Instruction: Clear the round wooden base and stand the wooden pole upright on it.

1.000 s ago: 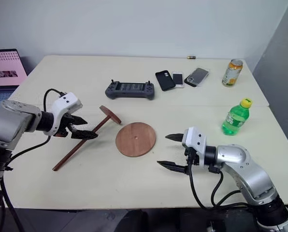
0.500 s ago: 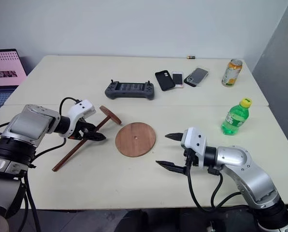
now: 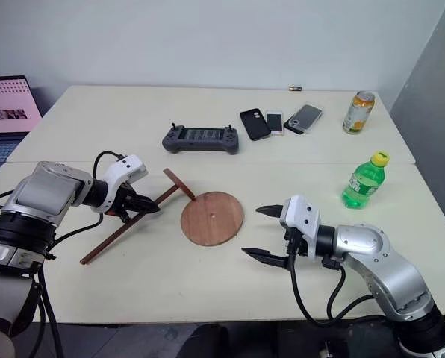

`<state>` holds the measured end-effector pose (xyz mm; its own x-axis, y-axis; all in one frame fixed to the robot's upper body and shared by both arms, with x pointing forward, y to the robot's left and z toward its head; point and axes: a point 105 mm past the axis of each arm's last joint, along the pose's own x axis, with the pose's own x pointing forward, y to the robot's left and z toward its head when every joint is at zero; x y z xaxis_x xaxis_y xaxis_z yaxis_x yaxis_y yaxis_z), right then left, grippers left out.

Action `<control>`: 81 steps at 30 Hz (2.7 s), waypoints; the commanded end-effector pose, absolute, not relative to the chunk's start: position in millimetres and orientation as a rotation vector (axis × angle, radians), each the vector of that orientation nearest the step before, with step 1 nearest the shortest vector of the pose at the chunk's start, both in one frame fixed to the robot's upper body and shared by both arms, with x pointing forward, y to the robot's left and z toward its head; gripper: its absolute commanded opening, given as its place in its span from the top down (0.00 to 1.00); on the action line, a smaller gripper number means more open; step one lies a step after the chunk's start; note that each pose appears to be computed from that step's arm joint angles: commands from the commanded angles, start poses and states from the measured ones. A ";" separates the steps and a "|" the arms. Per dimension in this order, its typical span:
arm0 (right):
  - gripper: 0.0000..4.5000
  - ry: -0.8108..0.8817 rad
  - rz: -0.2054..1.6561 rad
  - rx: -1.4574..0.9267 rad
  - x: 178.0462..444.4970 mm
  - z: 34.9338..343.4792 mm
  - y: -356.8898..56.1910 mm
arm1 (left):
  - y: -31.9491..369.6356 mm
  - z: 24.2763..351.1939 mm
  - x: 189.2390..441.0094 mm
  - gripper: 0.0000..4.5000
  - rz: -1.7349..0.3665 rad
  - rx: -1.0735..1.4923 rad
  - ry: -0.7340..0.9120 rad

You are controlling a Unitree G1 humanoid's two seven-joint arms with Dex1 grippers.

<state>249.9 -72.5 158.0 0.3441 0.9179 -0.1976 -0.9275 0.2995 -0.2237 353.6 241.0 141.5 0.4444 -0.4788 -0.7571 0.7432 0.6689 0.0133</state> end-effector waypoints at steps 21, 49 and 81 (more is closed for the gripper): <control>0.00 0.003 1.110 -0.432 252.8 179.6 -100.9 | 135.6 284.8 351.8 0.94 -0.747 0.108 -0.351; 0.00 0.059 1.050 -0.444 256.9 156.4 -87.5 | 110.4 244.1 331.1 0.94 -0.805 -0.072 -0.474; 0.00 0.067 1.151 -0.426 245.8 162.3 -81.0 | 114.5 203.3 328.5 0.94 -0.800 -0.036 -0.399</control>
